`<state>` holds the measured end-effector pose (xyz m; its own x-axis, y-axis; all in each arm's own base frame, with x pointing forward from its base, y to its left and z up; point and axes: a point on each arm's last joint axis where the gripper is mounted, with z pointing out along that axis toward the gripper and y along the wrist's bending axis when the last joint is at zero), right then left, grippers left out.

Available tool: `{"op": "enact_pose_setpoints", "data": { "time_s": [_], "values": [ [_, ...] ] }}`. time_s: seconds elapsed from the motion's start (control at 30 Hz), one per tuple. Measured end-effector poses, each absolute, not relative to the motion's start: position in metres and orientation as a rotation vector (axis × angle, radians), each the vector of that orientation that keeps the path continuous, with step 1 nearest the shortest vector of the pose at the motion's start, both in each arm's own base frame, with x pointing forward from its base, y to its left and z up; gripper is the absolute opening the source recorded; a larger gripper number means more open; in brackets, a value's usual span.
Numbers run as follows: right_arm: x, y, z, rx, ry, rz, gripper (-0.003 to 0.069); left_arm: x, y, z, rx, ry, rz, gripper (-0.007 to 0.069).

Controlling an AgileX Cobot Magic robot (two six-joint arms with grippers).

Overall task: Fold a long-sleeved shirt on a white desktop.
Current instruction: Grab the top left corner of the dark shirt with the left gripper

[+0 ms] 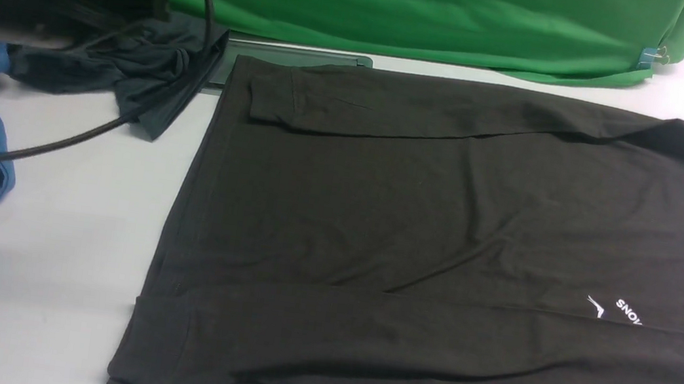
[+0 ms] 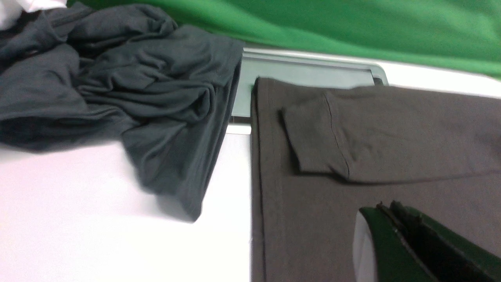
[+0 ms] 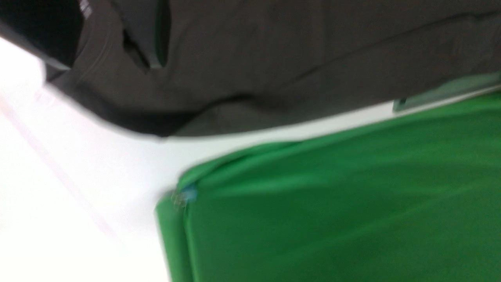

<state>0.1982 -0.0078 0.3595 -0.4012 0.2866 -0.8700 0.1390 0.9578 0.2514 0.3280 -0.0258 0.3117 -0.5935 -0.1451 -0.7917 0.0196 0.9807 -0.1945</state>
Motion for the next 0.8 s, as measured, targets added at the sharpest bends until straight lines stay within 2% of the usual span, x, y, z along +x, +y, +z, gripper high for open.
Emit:
{"op": "enact_pose_setpoints", "data": {
  "time_s": [0.27,0.33,0.43,0.67,0.8],
  "values": [
    [0.202,0.016,0.333,0.155,2.113,0.226,0.0241,0.377,-0.037,0.262,-0.199,2.415,-0.371,0.0046],
    [0.205,0.025,0.327,0.108,2.140,0.248,0.0241,0.402,-0.042,0.242,-0.230,2.491,-0.429,0.0085],
    [0.207,0.030,0.325,0.084,2.149,0.262,0.0241,0.421,-0.045,0.233,-0.234,2.526,-0.463,0.0127],
    [0.210,0.035,0.322,0.068,2.159,0.274,0.0241,0.464,-0.053,0.205,-0.324,2.566,-0.561,0.0356],
    [0.211,0.035,0.324,0.073,2.138,0.278,0.0241,0.476,-0.055,0.183,-0.377,2.578,-0.607,0.0459]
  ]
}}
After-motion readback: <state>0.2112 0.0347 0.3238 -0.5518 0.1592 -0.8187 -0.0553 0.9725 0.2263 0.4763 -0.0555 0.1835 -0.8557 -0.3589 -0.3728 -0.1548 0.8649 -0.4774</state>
